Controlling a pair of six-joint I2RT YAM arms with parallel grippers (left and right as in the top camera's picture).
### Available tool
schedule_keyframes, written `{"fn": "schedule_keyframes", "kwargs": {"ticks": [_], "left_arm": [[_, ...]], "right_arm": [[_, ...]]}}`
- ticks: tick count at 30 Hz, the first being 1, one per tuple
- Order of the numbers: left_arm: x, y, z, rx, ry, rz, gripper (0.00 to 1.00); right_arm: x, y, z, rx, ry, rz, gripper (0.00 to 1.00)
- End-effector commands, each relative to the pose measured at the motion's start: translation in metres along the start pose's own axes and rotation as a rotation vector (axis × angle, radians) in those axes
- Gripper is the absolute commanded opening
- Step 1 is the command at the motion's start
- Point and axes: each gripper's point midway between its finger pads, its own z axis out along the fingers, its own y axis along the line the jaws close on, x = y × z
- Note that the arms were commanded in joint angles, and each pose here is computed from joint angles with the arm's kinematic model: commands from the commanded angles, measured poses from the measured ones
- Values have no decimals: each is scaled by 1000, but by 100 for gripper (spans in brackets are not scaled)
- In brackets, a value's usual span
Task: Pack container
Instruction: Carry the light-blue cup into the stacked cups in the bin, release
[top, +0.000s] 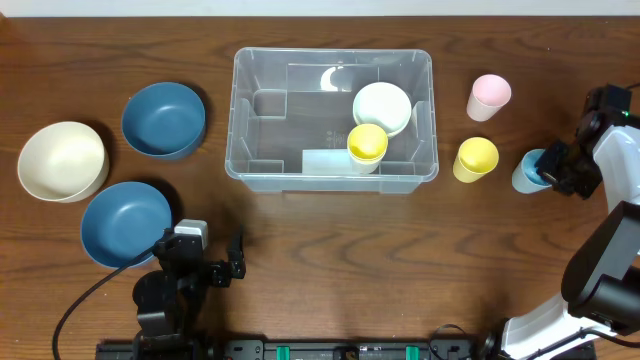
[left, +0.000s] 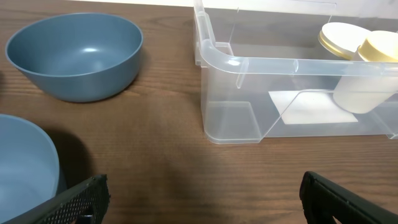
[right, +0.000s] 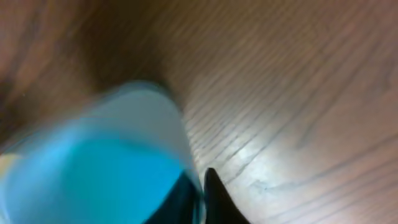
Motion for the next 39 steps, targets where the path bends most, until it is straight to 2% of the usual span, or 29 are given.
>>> {"fn": "schedule_keyframes", "kwargs": {"ticks": [1,7,11,17,21,25,32,39], "left_arm": [[9,3,3,-11,20,10,98],[9,3,3,-11,20,10,98],[9,3,3,-11,20,10,98],[9,3,3,-11,20,10,98],[9,3,3,-11,20,10,98],[9,3,3,-11,20,10,98],[9,3,3,-11,20,10,98],[9,3,3,-11,20,10,98]], "right_arm": [[0,-6,-1,22,-7,15,1],[-5,-6,-17,8,-39,18,1],[-15,-2,-55,-45,-116,26,1],[-21,41,-168,-360,-309,-114,1],[2,78,-247,-551,-460,-277,1],[36,118,-285,-640,-542,-428,1],[89,197,-289,-691,-539,-617,1],[121,259,-237,-619,-439,-713,1]]}}
